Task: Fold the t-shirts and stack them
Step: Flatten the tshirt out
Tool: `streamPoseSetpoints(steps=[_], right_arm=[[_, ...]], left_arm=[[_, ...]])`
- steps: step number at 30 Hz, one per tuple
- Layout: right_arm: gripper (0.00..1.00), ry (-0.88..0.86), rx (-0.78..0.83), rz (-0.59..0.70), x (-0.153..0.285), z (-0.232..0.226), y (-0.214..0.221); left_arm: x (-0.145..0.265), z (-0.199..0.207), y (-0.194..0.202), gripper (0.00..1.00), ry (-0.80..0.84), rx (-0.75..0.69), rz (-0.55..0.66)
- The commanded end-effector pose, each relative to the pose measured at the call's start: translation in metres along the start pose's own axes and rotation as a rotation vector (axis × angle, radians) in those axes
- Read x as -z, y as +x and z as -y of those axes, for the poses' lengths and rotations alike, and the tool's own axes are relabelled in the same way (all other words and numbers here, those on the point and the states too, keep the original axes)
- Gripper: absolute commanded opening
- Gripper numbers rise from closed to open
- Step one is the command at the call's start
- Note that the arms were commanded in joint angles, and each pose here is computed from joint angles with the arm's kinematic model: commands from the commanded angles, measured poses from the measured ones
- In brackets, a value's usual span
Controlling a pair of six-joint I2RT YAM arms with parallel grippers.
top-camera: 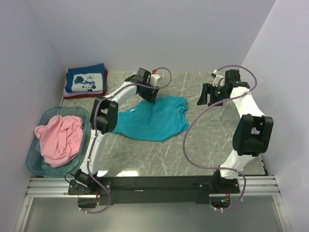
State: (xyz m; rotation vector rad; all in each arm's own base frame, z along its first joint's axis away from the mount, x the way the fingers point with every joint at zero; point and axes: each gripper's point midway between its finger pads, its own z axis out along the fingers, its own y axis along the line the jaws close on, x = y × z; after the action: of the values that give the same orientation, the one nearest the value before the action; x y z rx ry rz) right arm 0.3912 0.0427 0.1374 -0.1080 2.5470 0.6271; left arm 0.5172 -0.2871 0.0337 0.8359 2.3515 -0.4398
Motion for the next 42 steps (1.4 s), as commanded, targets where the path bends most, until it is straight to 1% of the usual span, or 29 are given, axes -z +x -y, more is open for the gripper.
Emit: streamPoseSetpoints(steps=[1, 2, 3, 4, 5, 6, 9, 10, 12, 13, 14, 16, 17, 18, 19, 20, 21, 23, 24, 25, 27, 28, 29, 31, 33, 37, 39, 40, 42], right_arm=[[0.81, -0.016, 0.030, 0.044, 0.019, -0.007, -0.008], [0.81, -0.015, 0.029, 0.045, 0.019, -0.006, -0.009], [0.81, -0.018, 0.026, 0.045, 0.018, -0.007, -0.009], [0.81, -0.017, 0.025, 0.049, 0.019, -0.006, -0.011], [0.81, -0.019, 0.025, 0.049, 0.018, -0.007, -0.012], [0.81, -0.020, 0.023, 0.048, 0.018, -0.006, -0.012], [0.80, -0.024, 0.029, 0.049, 0.017, -0.006, -0.013], [0.80, -0.025, 0.031, 0.048, 0.018, -0.006, -0.013], [0.80, -0.030, 0.035, 0.043, 0.017, -0.006, -0.012], [0.79, -0.032, 0.038, 0.042, 0.017, -0.007, -0.011], [0.79, -0.032, 0.036, 0.040, 0.016, -0.006, -0.011], [0.79, -0.037, 0.037, 0.035, 0.014, -0.006, -0.010], [0.79, -0.044, 0.034, 0.028, 0.012, -0.006, -0.009], [0.79, -0.048, 0.033, 0.024, 0.010, -0.006, -0.009], [0.79, -0.051, 0.033, 0.026, 0.010, -0.006, -0.012], [0.79, -0.059, 0.028, 0.014, 0.006, -0.006, -0.011], [0.79, -0.062, 0.026, 0.011, 0.004, -0.006, -0.011], [0.79, -0.068, 0.021, -0.001, -0.002, -0.006, -0.013], [0.79, -0.068, 0.027, -0.005, -0.005, -0.008, -0.014], [0.79, -0.070, 0.030, -0.006, -0.007, -0.009, -0.016], [0.79, -0.077, 0.037, -0.018, -0.017, -0.015, -0.018], [0.80, -0.076, 0.043, -0.023, -0.021, -0.017, -0.019], [0.80, -0.073, 0.044, -0.039, -0.029, -0.017, -0.018], [0.81, -0.061, 0.078, -0.045, -0.039, -0.027, -0.023], [0.81, -0.061, 0.098, -0.060, -0.052, -0.035, -0.027], [0.81, -0.017, 0.138, -0.087, -0.082, -0.047, -0.033], [0.81, -0.002, 0.151, -0.110, -0.096, -0.048, -0.034], [0.81, 0.018, 0.158, -0.116, -0.101, -0.045, -0.034], [0.80, 0.029, 0.176, -0.139, -0.114, -0.048, -0.030]], left_arm=[[0.004, 0.010, 0.005, 0.60, 0.032, -0.042, -0.040], [0.011, 0.013, 0.000, 0.46, 0.041, -0.053, -0.028], [0.015, 0.019, -0.002, 0.36, 0.070, -0.074, -0.023], [0.027, 0.023, -0.007, 0.18, 0.080, -0.088, -0.014], [0.035, 0.025, -0.014, 0.07, 0.087, -0.109, 0.000], [0.047, 0.030, -0.022, 0.00, 0.103, -0.121, 0.018], [0.114, 0.057, -0.054, 0.00, 0.181, -0.198, 0.127], [0.156, 0.074, -0.062, 0.00, 0.211, -0.241, 0.186], [0.198, 0.098, -0.056, 0.00, 0.286, -0.377, 0.241], [0.234, 0.122, -0.042, 0.00, 0.355, -0.433, 0.272], [0.246, 0.136, -0.019, 0.00, 0.399, -0.521, 0.236], [0.273, 0.159, 0.036, 0.00, 0.476, -0.618, 0.163], [0.282, 0.169, 0.069, 0.00, 0.528, -0.682, 0.091], [0.286, 0.173, 0.093, 0.00, 0.553, -0.708, 0.048], [0.292, 0.176, 0.133, 0.02, 0.574, -0.724, -0.018], [0.295, 0.178, 0.159, 0.04, 0.608, -0.798, -0.061], [0.297, 0.180, 0.204, 0.06, 0.661, -0.789, -0.164], [0.310, 0.179, 0.234, 0.14, 0.653, -0.898, -0.173], [0.312, 0.179, 0.262, 0.19, 0.682, -0.912, -0.222], [0.319, 0.178, 0.268, 0.27, 0.655, -0.975, -0.188], [0.316, 0.170, 0.284, 0.34, 0.604, -1.045, -0.196], [0.320, 0.169, 0.283, 0.40, 0.559, -1.041, -0.166], [0.319, 0.165, 0.282, 0.43, 0.527, -1.040, -0.163], [0.318, 0.162, 0.275, 0.47, 0.465, -0.988, -0.140], [0.312, 0.157, 0.267, 0.47, 0.403, -0.923, -0.128], [0.293, 0.135, 0.236, 0.47, 0.283, -0.690, -0.054], [0.291, 0.109, 0.211, 0.47, 0.204, -0.552, 0.006], [0.285, 0.095, 0.209, 0.48, 0.190, -0.433, -0.009], [0.283, 0.076, 0.188, 0.51, 0.148, -0.345, 0.025]])
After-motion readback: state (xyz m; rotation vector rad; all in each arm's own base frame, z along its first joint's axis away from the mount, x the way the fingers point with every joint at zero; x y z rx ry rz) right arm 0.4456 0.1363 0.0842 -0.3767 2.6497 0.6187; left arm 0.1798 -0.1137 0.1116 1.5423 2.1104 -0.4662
